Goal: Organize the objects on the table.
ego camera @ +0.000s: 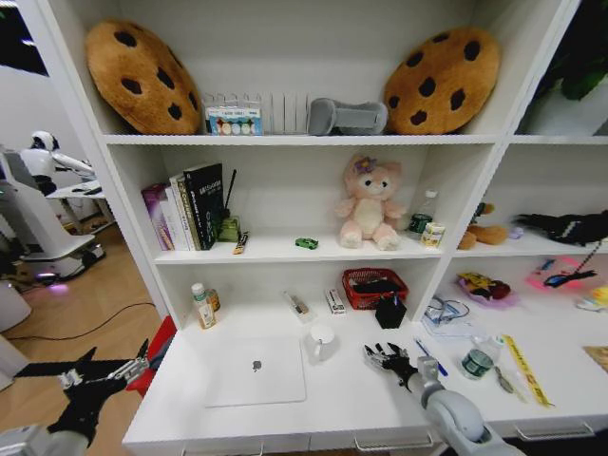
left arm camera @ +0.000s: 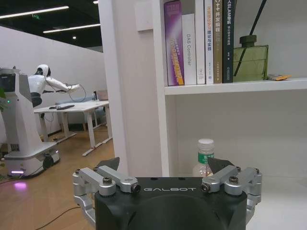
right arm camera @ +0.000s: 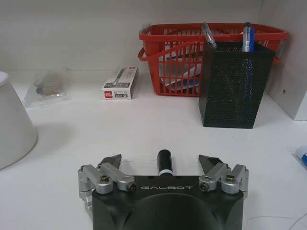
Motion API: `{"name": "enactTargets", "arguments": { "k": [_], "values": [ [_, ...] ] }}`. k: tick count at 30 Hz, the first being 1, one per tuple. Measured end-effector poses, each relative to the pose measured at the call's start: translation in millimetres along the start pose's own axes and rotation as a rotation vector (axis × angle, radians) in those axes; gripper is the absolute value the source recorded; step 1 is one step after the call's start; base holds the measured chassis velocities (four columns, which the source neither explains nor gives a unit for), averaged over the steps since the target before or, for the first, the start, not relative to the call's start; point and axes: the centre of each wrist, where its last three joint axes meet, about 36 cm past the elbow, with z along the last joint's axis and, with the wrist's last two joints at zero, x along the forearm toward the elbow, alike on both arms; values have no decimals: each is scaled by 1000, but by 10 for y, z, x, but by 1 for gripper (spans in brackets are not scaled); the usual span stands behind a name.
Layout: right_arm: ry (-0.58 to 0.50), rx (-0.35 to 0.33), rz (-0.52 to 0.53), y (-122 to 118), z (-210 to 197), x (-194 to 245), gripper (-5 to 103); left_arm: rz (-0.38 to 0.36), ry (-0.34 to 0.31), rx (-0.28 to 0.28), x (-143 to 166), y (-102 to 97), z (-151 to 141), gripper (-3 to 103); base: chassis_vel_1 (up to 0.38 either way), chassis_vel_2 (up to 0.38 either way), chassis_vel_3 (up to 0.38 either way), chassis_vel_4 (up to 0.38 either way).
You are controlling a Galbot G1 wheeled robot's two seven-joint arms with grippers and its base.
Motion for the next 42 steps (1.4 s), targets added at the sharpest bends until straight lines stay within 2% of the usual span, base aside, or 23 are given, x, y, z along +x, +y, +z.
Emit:
{"name": "enactTargets", "arguments": {
  "k": [1,3,4,7,9,11,12,13,15,16,17,19,20,24,29,31,34,35,37,38,39,40,42],
  "values": [
    [0,3,-1,-3,7,-9,87,0,0,0,0,0,0,100,0,0,0,0],
    [0,3,-1,-7,7,-18,87,0,0,0,0,0,0,100,0,0,0,0],
    [1,2,0,-11,8,-31,82,0,0,0,0,0,0,100,0,0,0,0],
    [1,1,0,-13,8,-35,82,0,0,0,0,0,0,100,0,0,0,0],
    [4,-10,4,-18,0,-44,63,0,0,0,0,0,0,100,0,0,0,0],
    [5,-14,2,-4,1,-31,52,0,0,0,0,0,0,100,0,0,0,0],
    [5,-14,2,-4,1,-31,52,0,0,0,0,0,0,100,0,0,0,0],
    [6,-16,0,3,4,-25,47,0,0,0,0,0,0,100,0,0,0,0],
    [6,-18,0,4,5,-23,47,0,0,0,0,0,0,100,0,0,0,0],
    [6,-19,0,4,6,-21,37,0,0,0,0,0,0,100,0,0,0,0],
    [7,-20,0,4,5,-21,31,0,0,0,0,0,0,100,0,0,0,0],
    [7,-22,0,1,2,-19,31,0,0,0,0,0,0,100,0,0,0,0],
    [7,-27,0,-6,-3,-17,20,0,0,0,0,0,0,100,0,0,0,0],
    [5,-32,1,-24,-24,-14,12,0,0,0,0,0,0,100,0,0,0,0],
    [-15,-37,1,-36,-82,1,12,0,0,0,0,0,0,100,0,0,0,0],
    [-119,14,2,-51,-153,-8,12,0,0,0,0,0,0,100,0,0,0,0],
    [-180,46,-8,-68,-220,-12,12,0,0,0,0,0,0,100,0,0,0,0],
    [-275,86,-26,-91,-335,-17,12,0,0,0,0,0,0,100,0,0,0,0],
    [-320,99,-32,-103,-391,-21,12,0,0,0,0,0,0,100,0,0,0,0],
    [-418,124,-37,-136,-507,-33,12,0,0,0,0,0,0,100,0,0,0,0],
    [-462,139,-32,-161,-549,-45,12,0,0,0,0,0,0,100,0,0,0,0],
    [-462,139,-32,-161,-549,-45,12,0,0,0,0,0,0,100,0,0,0,0],
    [-612,230,-27,-306,-625,-69,12,0,0,0,0,0,0,100,0,0,0,0]
  ]
}}
